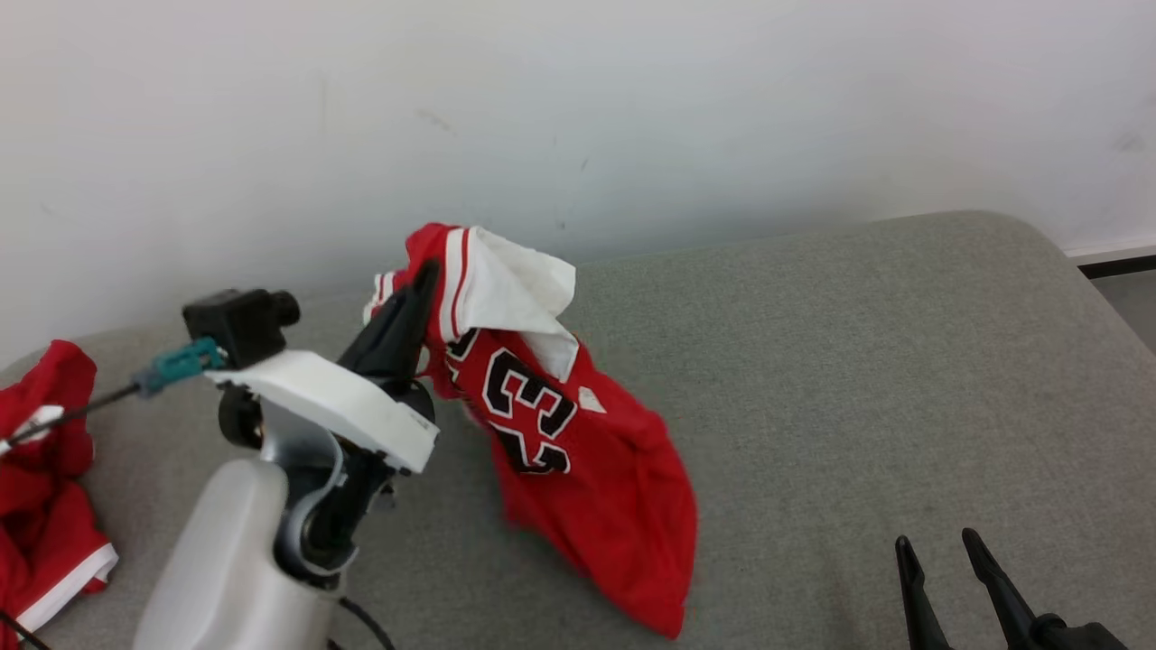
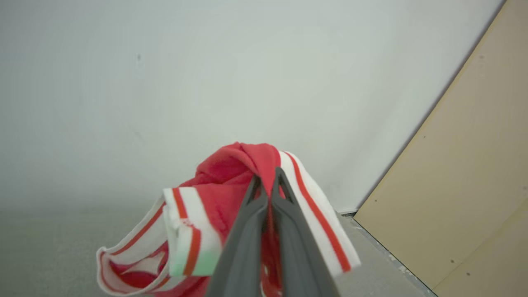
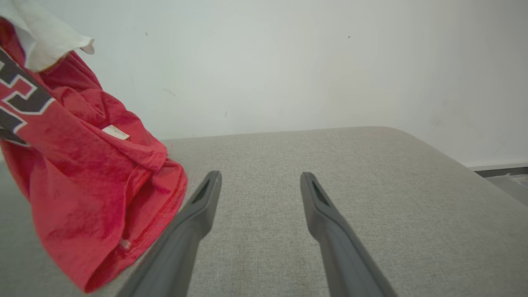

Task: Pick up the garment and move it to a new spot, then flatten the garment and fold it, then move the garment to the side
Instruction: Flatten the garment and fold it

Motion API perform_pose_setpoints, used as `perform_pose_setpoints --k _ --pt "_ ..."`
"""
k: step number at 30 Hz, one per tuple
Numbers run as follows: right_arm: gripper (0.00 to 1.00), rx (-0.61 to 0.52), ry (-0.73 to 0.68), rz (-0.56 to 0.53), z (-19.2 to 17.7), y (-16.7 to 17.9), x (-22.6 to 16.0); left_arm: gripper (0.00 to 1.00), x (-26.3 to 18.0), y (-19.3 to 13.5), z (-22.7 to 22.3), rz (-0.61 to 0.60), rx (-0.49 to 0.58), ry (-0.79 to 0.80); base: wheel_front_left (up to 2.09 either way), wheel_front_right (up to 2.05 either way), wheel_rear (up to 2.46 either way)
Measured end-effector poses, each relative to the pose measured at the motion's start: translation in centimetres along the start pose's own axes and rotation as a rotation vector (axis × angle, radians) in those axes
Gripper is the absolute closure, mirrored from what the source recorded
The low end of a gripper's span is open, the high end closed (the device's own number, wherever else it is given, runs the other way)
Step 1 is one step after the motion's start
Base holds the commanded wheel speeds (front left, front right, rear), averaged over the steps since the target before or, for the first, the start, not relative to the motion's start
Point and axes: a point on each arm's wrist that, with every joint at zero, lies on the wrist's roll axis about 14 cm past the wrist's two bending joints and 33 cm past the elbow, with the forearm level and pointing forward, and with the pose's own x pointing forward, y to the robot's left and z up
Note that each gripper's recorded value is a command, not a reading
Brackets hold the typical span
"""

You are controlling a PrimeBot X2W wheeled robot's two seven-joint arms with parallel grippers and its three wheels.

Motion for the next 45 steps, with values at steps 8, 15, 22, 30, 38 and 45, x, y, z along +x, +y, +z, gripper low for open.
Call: perform_pose_setpoints --k 8,15,22,30,38,45 --pt "0.0 0.0 -0.012 0.004 0.4 0.0 -0.2 1.0 -1.0 -4.6 6.5 -0.197 -0.074 -0.015 0.0 0.0 0.0" --pt "0.0 0.008 -0.012 0.011 0.3 0.4 -0.2 1.0 -3.2 -8.2 9.8 -0.341 -0.125 -0.016 0.0 0.0 0.0" --pt "0.0 0.011 -0.009 0.029 0.2 1.0 0.0 1.0 -4.7 -11.1 8.6 -0.448 -0.204 0.065 0.0 0.0 0.0" --pt "0.0 0.012 -0.008 0.047 0.2 1.7 0.3 1.0 -3.1 -9.9 -0.6 -0.374 -0.218 0.329 0.0 0.0 0.0" --pt "0.0 0.012 0.0 -0.009 0.1 0.1 0.0 1.0 0.9 -6.6 -7.9 -0.248 -0.086 0.433 0.0 0.0 0.0" --pt "0.0 0.015 0.022 -0.077 -0.5 -1.7 -0.7 1.0 5.7 -4.1 -9.1 -0.18 0.057 0.308 0.0 0.0 0.0"
